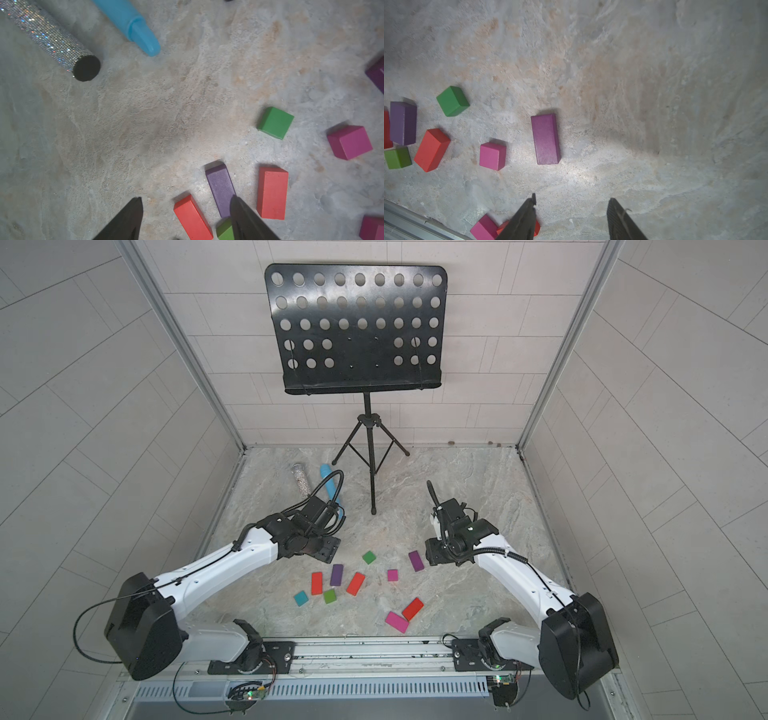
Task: Assemble the number 7 with building blocks
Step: Pick up the building block from the center of the board.
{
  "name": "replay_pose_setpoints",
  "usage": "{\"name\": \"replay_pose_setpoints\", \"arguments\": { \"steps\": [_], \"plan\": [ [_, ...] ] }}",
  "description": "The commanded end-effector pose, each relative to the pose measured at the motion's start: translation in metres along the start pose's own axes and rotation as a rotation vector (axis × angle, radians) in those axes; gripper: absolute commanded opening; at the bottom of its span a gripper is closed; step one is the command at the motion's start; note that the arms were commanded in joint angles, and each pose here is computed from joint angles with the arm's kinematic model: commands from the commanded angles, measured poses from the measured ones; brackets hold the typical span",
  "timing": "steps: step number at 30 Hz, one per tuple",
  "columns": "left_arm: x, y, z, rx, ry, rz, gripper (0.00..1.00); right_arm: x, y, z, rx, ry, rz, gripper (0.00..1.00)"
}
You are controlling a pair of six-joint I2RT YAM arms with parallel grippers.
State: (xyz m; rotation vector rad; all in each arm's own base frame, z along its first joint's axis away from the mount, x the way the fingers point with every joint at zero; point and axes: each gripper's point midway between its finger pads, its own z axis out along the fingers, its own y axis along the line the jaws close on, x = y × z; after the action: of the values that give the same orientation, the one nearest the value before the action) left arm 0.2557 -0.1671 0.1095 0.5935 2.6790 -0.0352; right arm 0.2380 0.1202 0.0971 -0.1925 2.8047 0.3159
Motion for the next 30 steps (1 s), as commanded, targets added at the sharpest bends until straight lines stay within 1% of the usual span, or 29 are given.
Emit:
{"name": "replay_pose_setpoints", "arguments": {
  "steps": [1, 5, 7, 16, 21, 25, 30],
  "plan": [
    [0.004, -0.016, 0.007, 0.032, 0.054, 0.024, 0.72, 0.002, -0.002, -0.003, 0.016, -0.014, 0.046, 0.58],
    [0.007, -0.031, 0.021, 0.041, 0.102, 0.073, 0.7, 0.0, -0.002, 0.006, 0.022, -0.002, 0.071, 0.58],
    [0.007, -0.039, 0.025, 0.066, 0.115, 0.084, 0.7, -0.005, 0.0, 0.011, 0.015, -0.006, 0.086, 0.59],
    [-0.011, -0.074, 0.035, 0.135, 0.079, 0.141, 0.71, -0.013, 0.001, 0.018, 0.021, -0.016, 0.09, 0.62],
    [-0.017, -0.083, 0.047, 0.143, 0.082, 0.153, 0.71, -0.011, -0.003, 0.02, 0.04, -0.017, 0.096, 0.64],
    [-0.02, -0.09, 0.06, 0.153, 0.093, 0.164, 0.71, -0.013, -0.004, 0.017, 0.04, -0.043, 0.104, 0.65],
    [-0.025, -0.098, 0.074, 0.173, 0.104, 0.156, 0.71, -0.011, -0.005, 0.016, 0.042, -0.048, 0.108, 0.66]
  ]
}}
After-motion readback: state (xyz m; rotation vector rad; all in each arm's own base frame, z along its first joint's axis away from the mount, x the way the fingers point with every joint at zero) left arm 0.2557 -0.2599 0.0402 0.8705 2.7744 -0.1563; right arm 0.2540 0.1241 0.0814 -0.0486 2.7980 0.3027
